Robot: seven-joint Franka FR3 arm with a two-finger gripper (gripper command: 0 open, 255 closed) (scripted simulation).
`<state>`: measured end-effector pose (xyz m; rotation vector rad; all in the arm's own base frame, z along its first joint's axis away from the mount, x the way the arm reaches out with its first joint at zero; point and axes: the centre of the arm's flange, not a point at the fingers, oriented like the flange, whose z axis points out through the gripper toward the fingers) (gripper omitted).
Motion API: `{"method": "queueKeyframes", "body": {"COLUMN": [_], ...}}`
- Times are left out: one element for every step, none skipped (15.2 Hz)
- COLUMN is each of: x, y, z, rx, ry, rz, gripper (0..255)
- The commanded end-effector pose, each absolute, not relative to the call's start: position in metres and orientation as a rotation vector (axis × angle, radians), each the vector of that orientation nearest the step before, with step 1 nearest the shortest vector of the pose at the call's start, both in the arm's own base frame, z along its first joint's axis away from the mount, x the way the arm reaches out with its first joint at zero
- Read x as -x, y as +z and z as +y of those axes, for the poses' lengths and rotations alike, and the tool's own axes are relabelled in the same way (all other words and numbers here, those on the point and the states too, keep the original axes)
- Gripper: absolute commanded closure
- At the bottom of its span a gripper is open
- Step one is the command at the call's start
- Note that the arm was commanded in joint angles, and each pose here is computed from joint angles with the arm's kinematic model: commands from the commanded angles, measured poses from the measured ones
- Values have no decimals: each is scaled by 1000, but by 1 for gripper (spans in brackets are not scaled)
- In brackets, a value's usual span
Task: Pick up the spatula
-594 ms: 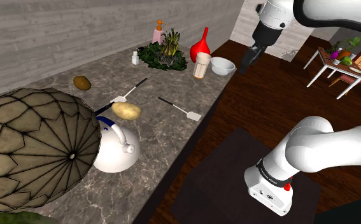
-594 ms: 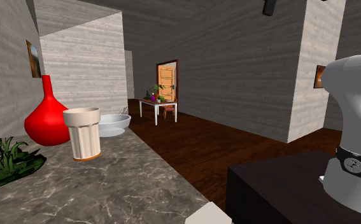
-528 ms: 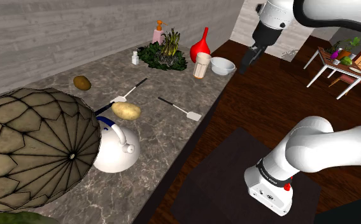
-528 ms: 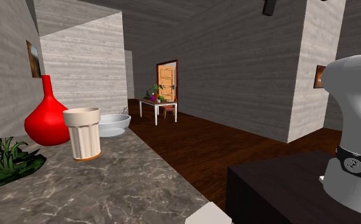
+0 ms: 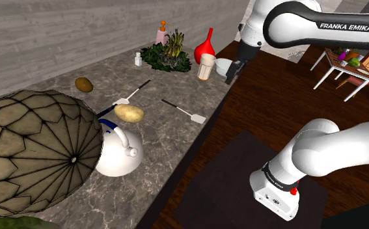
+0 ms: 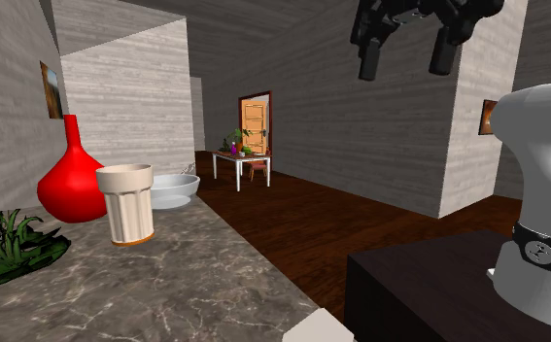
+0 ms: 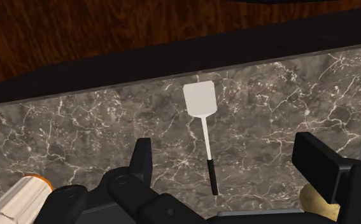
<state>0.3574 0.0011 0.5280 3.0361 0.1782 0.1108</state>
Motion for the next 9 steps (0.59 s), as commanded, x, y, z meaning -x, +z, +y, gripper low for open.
{"method": "queueKeyframes", "body": {"x": [-375,-383,-391,-398,-406,-414,-422,-430,-438], "y": [506,495,485,474,464,453,443,432,421], "z": [1,1,0,0,0,0,0,1,1], "rx": [-3044,-3047,-3051,-3055,-3058,-3062,-3065,-3069,-3072], "ry": [114,113,113,113,112,112,111,111,110], "rz": [197,206,215,224,234,243,252,261,271], "gripper": [0,0,0,0,0,0,0,0,0]}}
